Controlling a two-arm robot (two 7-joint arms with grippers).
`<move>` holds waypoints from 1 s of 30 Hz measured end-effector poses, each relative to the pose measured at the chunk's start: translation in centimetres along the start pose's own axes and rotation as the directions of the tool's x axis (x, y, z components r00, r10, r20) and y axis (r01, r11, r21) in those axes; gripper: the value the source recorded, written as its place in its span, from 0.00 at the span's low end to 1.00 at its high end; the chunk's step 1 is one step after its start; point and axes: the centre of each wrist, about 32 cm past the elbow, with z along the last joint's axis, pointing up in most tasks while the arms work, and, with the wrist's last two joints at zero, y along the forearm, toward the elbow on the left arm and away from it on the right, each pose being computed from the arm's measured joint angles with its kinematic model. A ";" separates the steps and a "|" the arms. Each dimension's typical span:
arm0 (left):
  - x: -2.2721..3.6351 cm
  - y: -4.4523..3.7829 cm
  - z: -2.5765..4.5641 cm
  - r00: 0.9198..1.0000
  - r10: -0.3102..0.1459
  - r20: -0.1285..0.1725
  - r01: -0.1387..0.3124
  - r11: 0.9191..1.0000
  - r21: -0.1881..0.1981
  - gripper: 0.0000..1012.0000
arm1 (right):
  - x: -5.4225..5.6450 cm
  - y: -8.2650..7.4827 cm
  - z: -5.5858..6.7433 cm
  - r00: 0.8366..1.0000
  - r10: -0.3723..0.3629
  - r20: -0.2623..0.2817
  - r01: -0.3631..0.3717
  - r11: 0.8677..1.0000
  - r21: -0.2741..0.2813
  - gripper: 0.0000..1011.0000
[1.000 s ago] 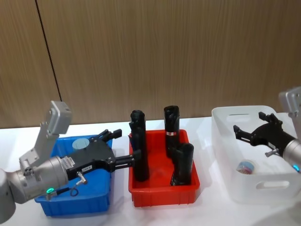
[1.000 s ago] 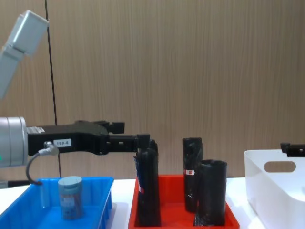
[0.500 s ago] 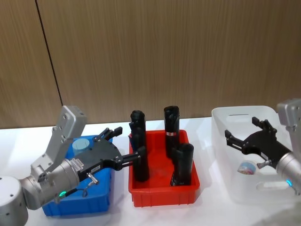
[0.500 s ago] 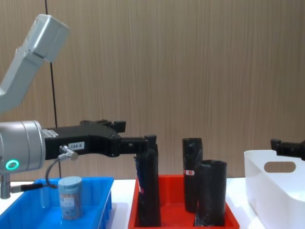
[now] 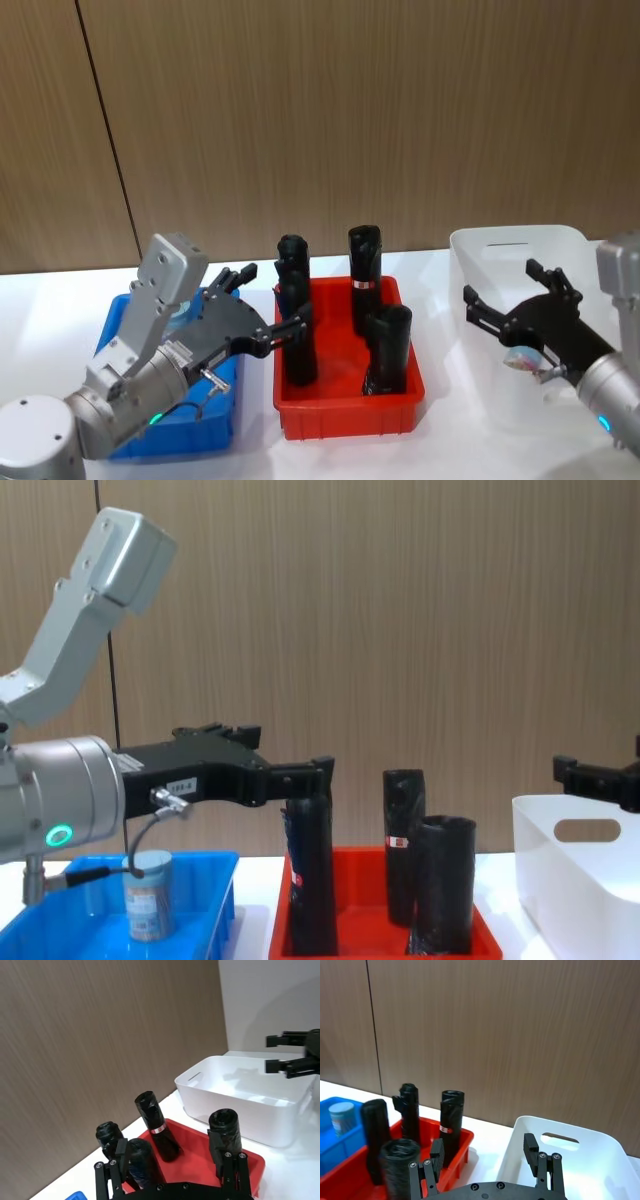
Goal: Pick the cotton swabs from the blue box and place them into the white box.
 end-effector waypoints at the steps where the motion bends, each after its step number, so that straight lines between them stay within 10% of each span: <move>1: -0.17 -0.01 0.02 1.000 0.006 0.002 -0.006 1.000 -0.001 0.99 | -0.2 -0.2 0.0 1.000 -0.001 -0.004 0.001 1.000 0.004 0.99; 14: -2.75 -0.14 0.29 0.992 0.124 0.035 -0.123 0.992 -0.027 0.99 | -2.9 -2.6 0.9 0.998 -0.010 -0.062 0.014 0.999 0.053 0.99; 30: -5.65 -0.11 0.71 0.965 0.255 0.057 -0.251 0.965 -0.070 0.99 | -3.1 -2.8 0.9 0.998 -0.012 -0.068 0.016 0.998 0.056 0.99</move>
